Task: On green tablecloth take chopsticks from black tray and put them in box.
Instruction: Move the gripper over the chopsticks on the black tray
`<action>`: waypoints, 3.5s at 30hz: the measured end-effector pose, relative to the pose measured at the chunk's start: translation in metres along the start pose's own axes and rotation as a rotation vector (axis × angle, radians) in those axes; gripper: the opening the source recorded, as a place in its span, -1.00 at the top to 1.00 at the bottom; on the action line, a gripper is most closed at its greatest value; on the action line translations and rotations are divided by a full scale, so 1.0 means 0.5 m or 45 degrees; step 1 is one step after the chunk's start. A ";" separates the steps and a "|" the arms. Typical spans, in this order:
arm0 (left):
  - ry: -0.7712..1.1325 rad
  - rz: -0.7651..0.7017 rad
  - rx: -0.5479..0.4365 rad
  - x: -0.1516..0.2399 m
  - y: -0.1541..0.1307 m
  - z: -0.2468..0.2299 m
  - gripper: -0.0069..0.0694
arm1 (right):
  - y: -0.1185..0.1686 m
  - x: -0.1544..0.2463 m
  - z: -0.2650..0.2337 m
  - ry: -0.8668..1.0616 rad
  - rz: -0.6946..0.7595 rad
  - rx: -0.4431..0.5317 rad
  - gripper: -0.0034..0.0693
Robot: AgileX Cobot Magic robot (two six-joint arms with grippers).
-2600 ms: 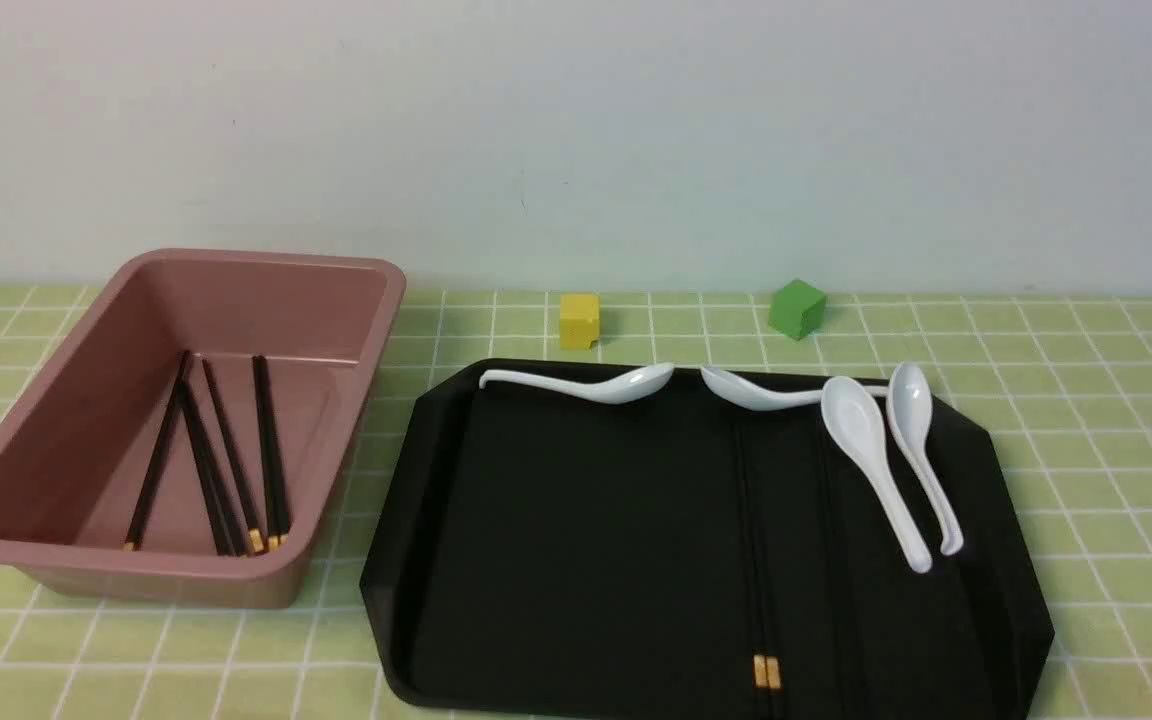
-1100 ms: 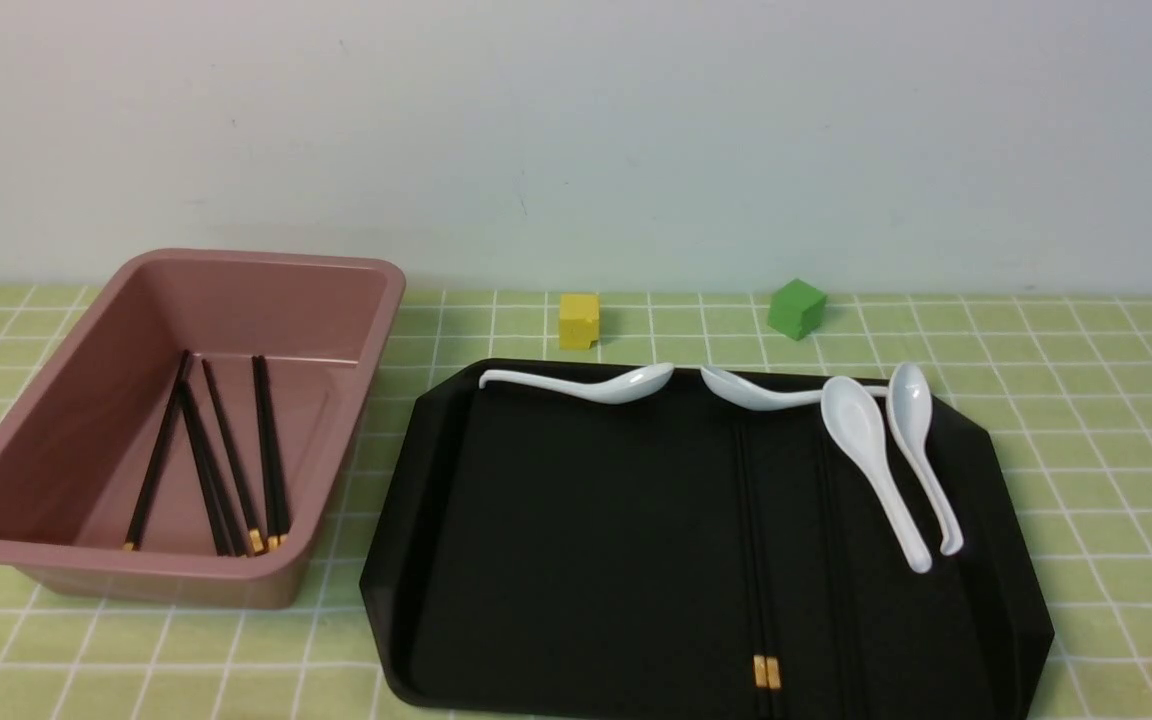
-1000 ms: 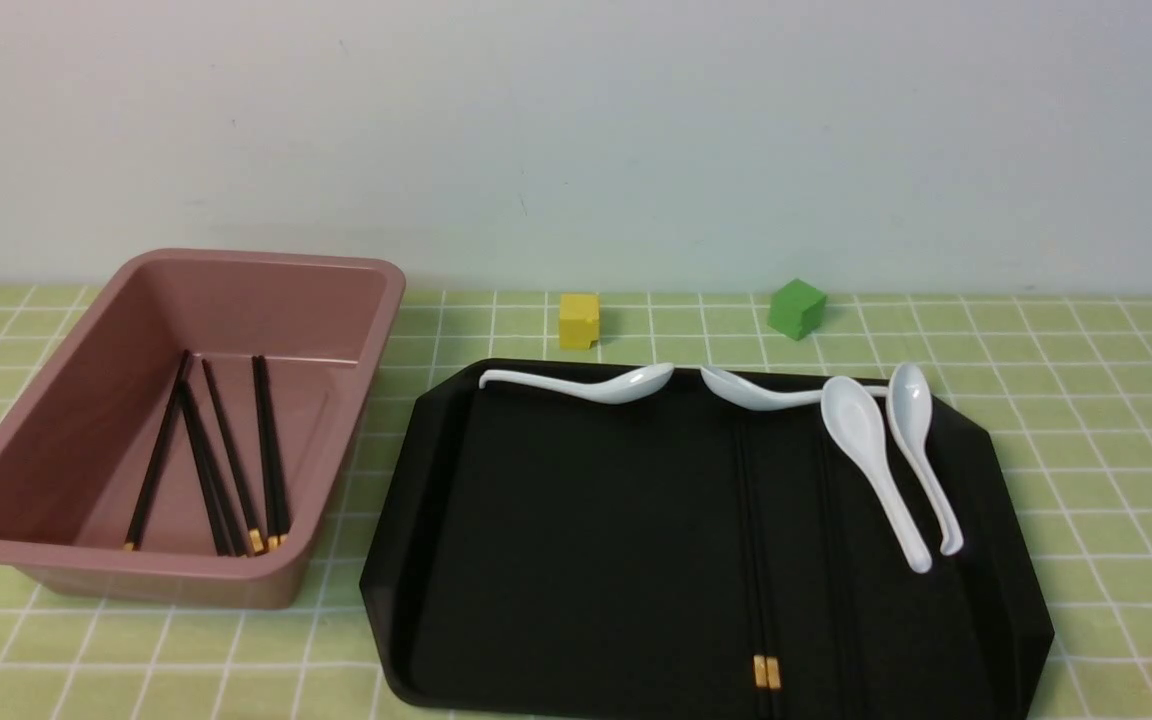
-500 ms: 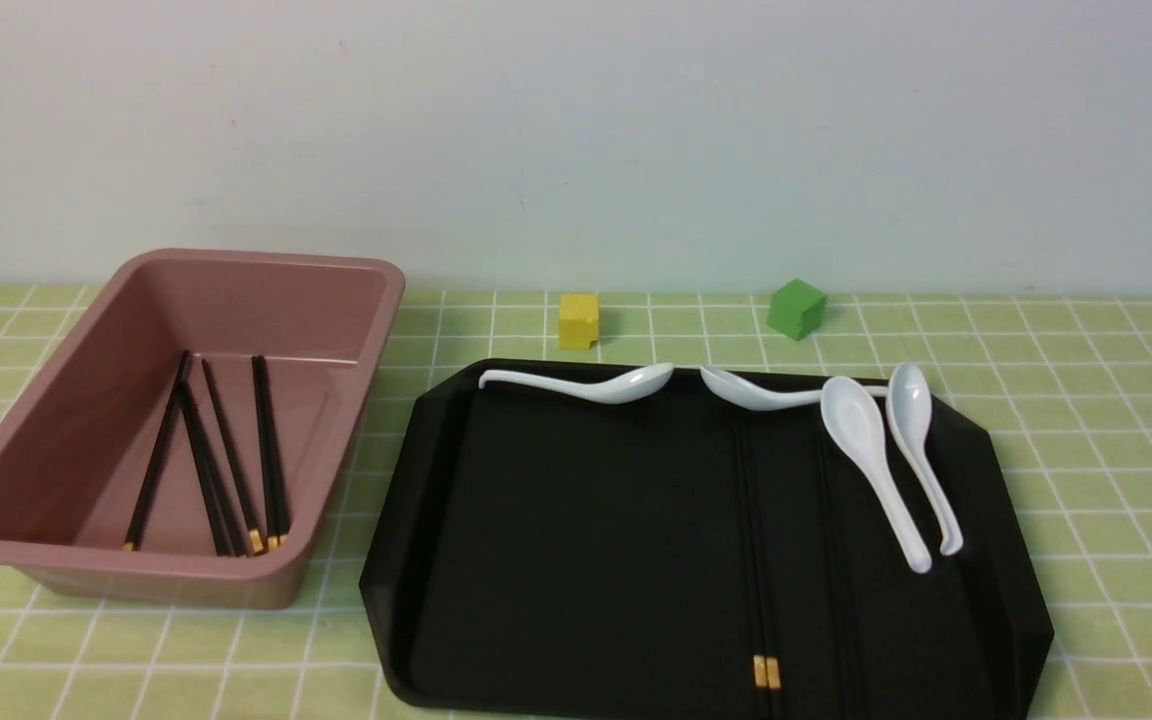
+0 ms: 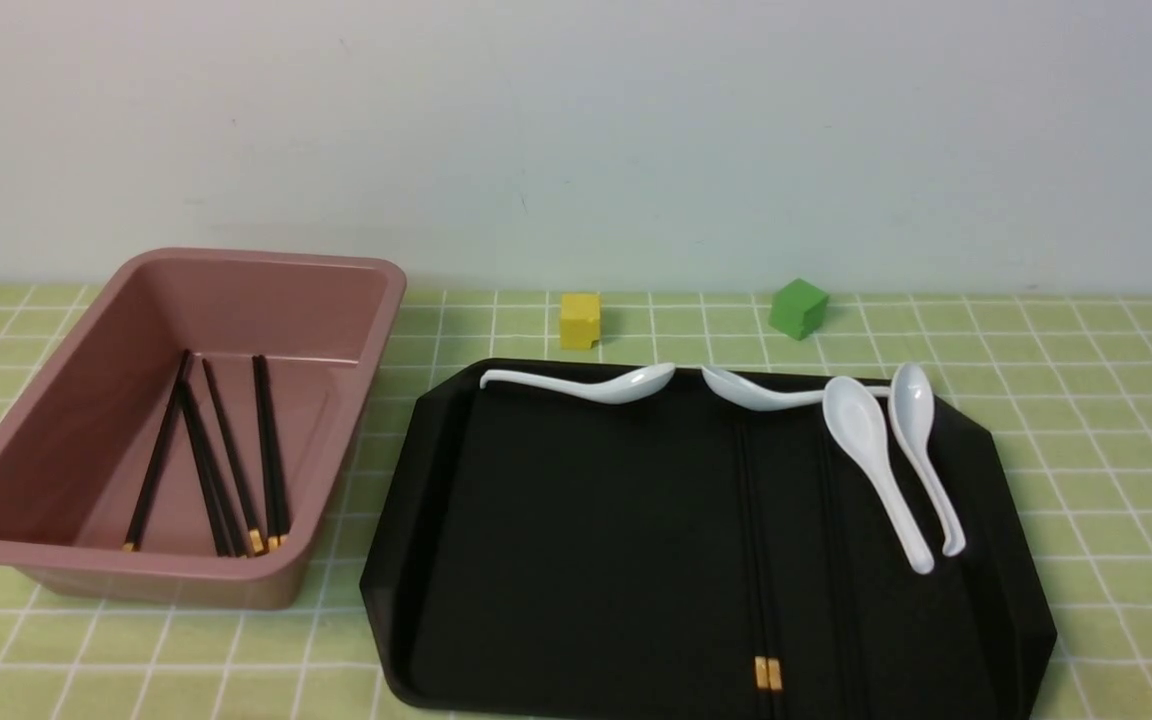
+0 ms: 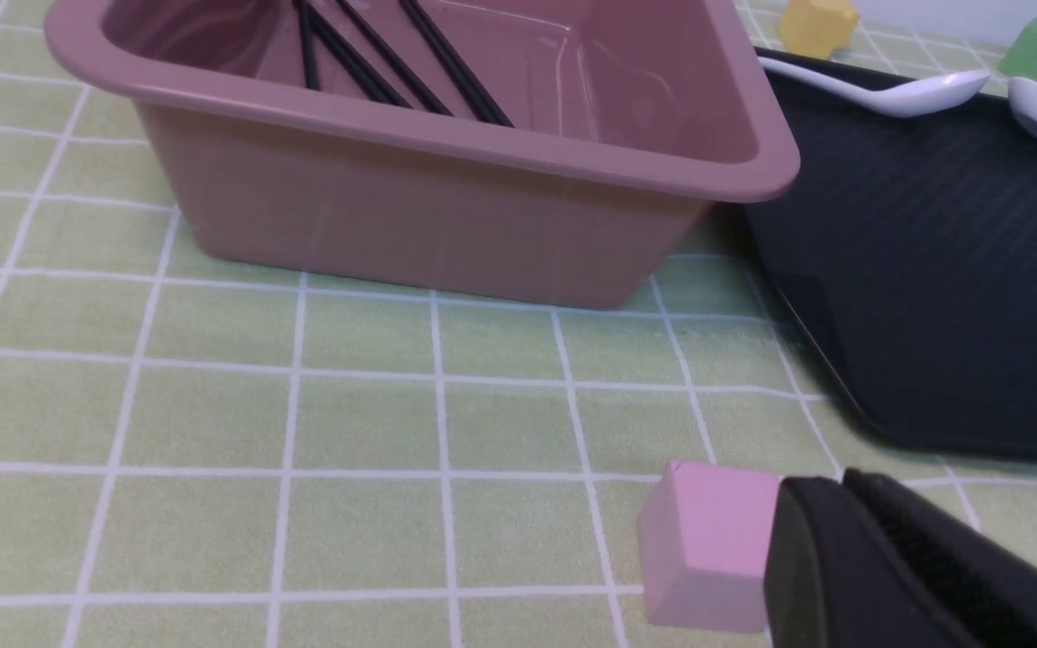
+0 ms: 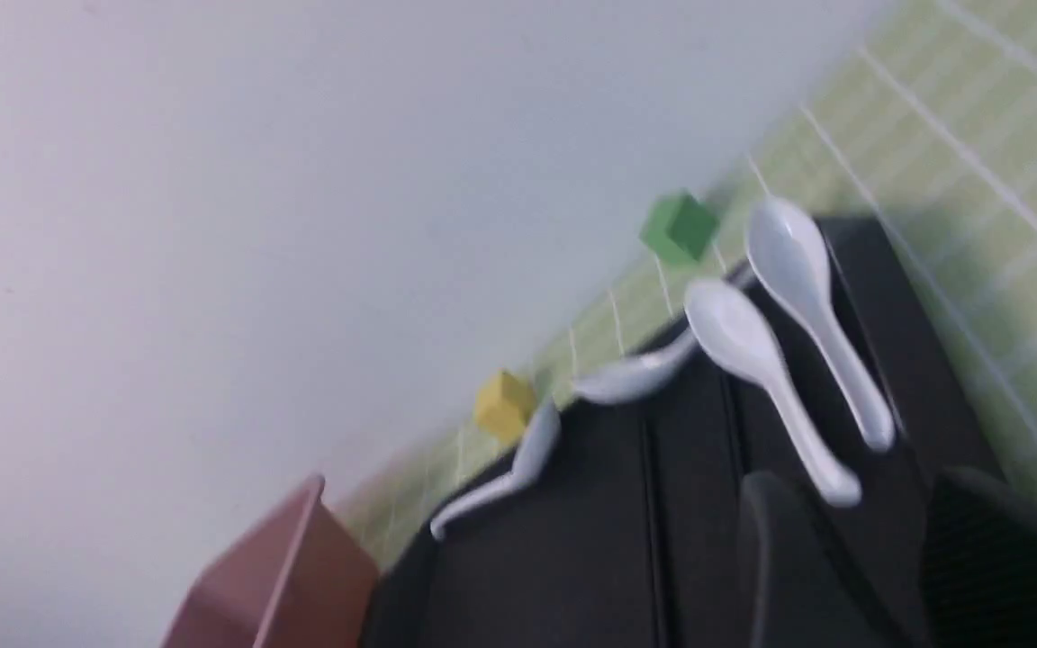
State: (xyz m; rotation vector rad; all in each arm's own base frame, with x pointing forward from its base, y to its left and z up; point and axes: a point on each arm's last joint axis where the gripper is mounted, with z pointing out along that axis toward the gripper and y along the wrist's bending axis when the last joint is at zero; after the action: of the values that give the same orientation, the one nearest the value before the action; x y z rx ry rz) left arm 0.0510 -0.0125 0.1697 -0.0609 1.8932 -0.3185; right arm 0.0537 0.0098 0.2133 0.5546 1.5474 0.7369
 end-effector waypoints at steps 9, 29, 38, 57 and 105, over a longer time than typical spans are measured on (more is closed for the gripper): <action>0.000 0.000 0.000 0.000 0.000 0.000 0.74 | 0.115 -0.109 0.077 0.295 -0.478 0.172 0.45; 0.000 0.000 0.000 0.000 0.000 0.000 0.72 | 0.126 0.120 0.459 1.608 -0.649 0.394 0.80; 0.000 0.000 0.000 0.000 0.000 0.000 0.70 | 0.169 0.194 0.564 1.532 -0.671 0.443 0.39; 0.000 0.000 0.000 0.000 0.000 0.000 0.64 | 0.106 0.273 0.619 1.593 -0.686 0.564 0.18; 0.000 0.001 0.000 0.000 0.000 0.000 0.56 | 0.105 0.281 0.619 1.891 -0.836 0.575 -0.08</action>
State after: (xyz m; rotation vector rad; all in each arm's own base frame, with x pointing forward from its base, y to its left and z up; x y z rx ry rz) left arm 0.0510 -0.0125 0.1697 -0.0600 1.8932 -0.3179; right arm 0.3408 0.1879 0.1488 -0.3796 3.0822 0.1767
